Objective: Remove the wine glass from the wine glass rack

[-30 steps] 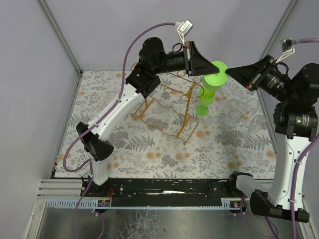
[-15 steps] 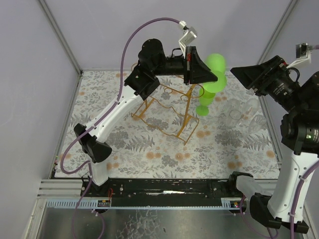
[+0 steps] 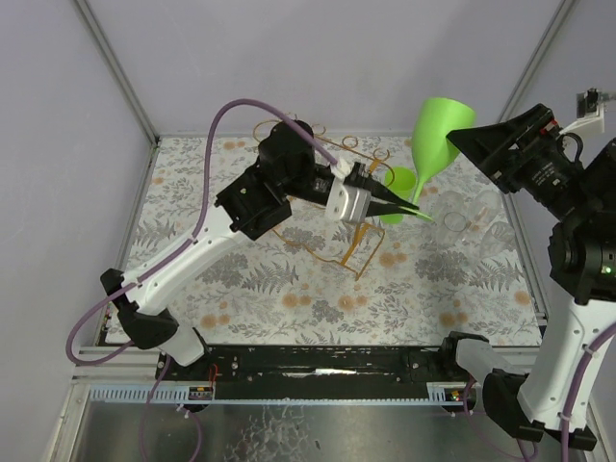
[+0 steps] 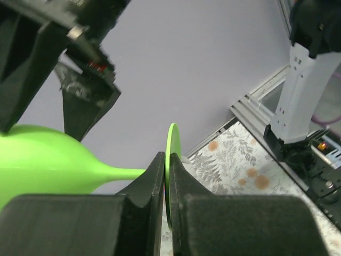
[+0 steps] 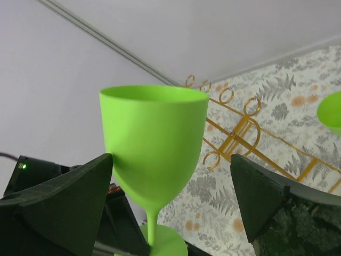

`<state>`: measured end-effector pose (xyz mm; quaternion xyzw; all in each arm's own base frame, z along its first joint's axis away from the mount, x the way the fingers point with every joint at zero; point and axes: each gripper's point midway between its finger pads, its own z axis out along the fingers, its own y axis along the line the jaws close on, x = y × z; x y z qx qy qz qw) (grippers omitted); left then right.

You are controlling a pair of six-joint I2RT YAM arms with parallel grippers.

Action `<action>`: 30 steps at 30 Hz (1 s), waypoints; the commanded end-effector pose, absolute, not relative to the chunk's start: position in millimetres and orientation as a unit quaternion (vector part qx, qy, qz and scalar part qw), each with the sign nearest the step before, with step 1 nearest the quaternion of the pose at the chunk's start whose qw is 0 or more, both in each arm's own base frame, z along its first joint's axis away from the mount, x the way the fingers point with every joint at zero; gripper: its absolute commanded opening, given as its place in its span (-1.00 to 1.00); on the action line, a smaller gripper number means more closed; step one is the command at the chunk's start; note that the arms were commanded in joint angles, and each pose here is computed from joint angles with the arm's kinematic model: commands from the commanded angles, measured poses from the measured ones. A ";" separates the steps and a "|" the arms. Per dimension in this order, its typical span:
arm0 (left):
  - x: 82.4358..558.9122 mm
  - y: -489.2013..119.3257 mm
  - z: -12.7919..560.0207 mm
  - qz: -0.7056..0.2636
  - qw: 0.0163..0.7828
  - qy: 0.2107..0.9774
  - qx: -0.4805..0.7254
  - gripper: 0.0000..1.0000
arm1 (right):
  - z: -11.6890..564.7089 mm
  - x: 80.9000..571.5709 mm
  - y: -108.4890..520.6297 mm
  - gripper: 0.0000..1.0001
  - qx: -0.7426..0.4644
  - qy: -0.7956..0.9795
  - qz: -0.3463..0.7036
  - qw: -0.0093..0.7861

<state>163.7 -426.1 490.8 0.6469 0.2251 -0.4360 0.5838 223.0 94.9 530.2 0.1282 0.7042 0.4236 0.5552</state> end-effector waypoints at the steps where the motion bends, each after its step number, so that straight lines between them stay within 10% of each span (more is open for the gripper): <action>1: 155.5 -424.4 466.9 -0.340 0.611 0.134 0.703 -1.00 | 525.6 223.8 99.2 0.96 0.121 0.721 0.428 0.531; 22: 145.8 -432.5 415.5 -0.268 0.578 0.071 0.768 -1.00 | 486.8 203.3 114.2 0.97 0.080 0.772 0.438 0.454; 30: 138.2 -435.6 413.9 -0.271 0.574 0.064 0.770 -1.00 | 471.0 206.6 109.6 0.49 0.078 0.785 0.417 0.451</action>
